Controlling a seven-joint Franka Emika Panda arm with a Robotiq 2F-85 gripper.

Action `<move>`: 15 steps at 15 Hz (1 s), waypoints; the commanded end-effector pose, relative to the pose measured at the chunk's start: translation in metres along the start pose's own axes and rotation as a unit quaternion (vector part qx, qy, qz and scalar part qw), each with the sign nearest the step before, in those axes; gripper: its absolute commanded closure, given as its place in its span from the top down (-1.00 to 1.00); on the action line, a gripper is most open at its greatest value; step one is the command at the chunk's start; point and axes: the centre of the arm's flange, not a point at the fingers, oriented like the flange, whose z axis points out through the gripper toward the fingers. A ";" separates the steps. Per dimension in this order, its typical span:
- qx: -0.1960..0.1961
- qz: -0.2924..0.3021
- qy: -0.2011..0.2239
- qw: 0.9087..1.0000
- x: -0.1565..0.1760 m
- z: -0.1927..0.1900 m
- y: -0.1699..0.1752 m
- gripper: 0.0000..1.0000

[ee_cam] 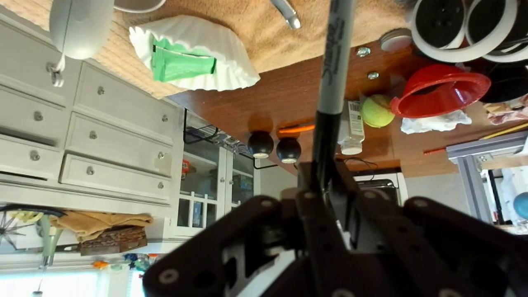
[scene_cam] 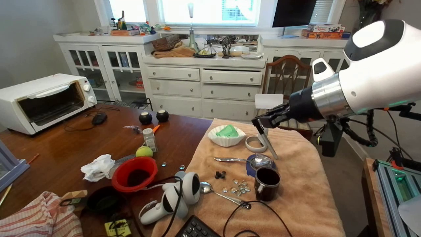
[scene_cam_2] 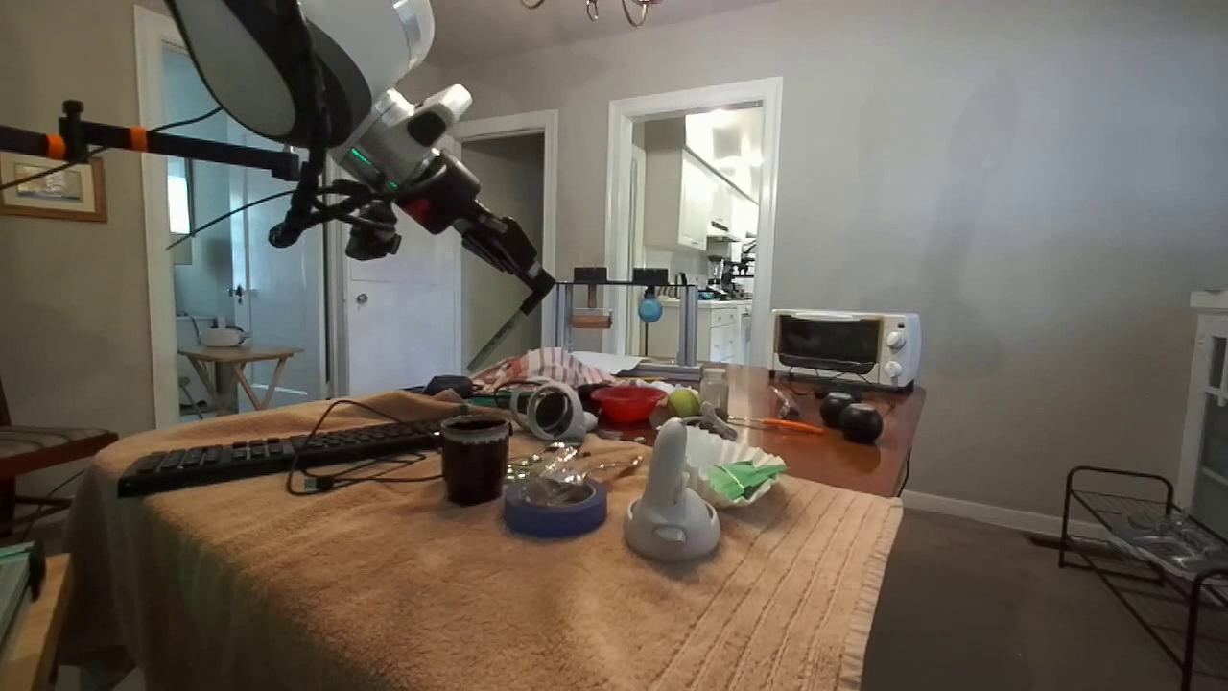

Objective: Put the sharpie inside the cup

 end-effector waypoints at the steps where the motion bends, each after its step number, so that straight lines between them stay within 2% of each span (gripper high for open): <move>1: -0.011 -0.005 0.028 1.000 -0.030 0.024 -0.003 -0.93; 15: 0.003 -0.014 0.055 0.998 -0.076 0.038 -0.014 -0.93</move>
